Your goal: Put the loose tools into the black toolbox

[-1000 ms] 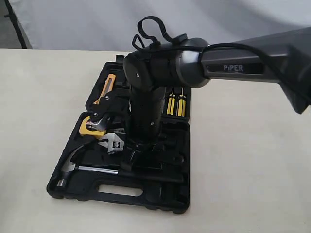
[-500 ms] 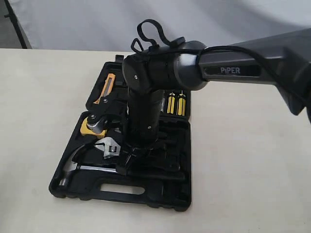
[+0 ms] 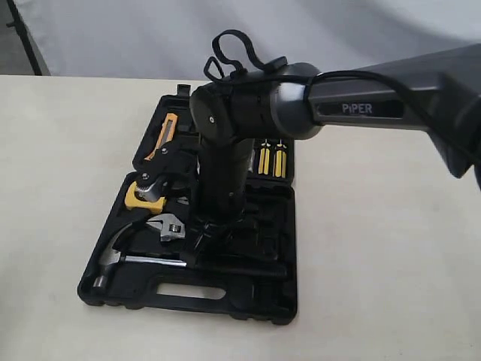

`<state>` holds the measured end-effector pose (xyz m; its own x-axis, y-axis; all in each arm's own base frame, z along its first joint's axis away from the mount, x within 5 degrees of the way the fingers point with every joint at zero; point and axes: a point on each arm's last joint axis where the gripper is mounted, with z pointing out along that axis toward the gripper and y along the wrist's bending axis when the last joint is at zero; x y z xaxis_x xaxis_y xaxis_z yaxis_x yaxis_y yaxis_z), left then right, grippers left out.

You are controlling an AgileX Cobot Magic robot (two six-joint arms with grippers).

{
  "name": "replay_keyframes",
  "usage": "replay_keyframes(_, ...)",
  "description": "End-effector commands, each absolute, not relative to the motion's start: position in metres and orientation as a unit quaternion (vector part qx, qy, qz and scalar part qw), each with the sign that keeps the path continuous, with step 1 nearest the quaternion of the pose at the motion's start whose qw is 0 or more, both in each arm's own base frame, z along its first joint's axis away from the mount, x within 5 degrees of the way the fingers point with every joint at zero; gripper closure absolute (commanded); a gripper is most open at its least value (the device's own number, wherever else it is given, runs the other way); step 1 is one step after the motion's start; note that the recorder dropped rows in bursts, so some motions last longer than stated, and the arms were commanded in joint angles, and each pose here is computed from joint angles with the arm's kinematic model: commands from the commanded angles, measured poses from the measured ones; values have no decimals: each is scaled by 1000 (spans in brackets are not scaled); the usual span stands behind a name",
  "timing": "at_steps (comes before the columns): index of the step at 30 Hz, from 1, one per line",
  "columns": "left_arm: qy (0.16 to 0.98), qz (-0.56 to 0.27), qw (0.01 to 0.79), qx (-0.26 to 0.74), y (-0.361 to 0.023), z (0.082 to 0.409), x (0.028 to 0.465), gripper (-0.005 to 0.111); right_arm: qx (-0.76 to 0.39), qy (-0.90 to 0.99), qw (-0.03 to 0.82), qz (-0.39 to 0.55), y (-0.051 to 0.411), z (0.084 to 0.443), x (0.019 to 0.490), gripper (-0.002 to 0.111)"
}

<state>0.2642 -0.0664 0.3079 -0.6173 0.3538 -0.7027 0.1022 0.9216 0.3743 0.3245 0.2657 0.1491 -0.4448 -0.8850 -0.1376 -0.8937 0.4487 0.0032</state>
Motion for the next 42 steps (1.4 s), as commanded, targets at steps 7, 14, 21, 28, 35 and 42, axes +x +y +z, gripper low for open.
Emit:
replay_keyframes(7,888,139,422,122,-66,307,263,105,-541,835,102,12,259,178,328,54)
replay_keyframes(14,888,139,422,122,-66,307,263,105,-519,845,127,27,260,195,326,108)
replay_keyframes(21,888,139,422,122,-66,307,263,105,-462,883,72,45,266,149,328,108)
replay_keyframes(28,888,139,422,122,-66,307,263,105,-466,884,25,29,265,110,329,108)
replay_keyframes(35,888,139,422,122,-66,307,263,105,-484,873,62,2,260,138,333,108)
replay_keyframes(42,888,139,422,122,-66,307,263,105,-437,891,103,73,266,183,323,108)
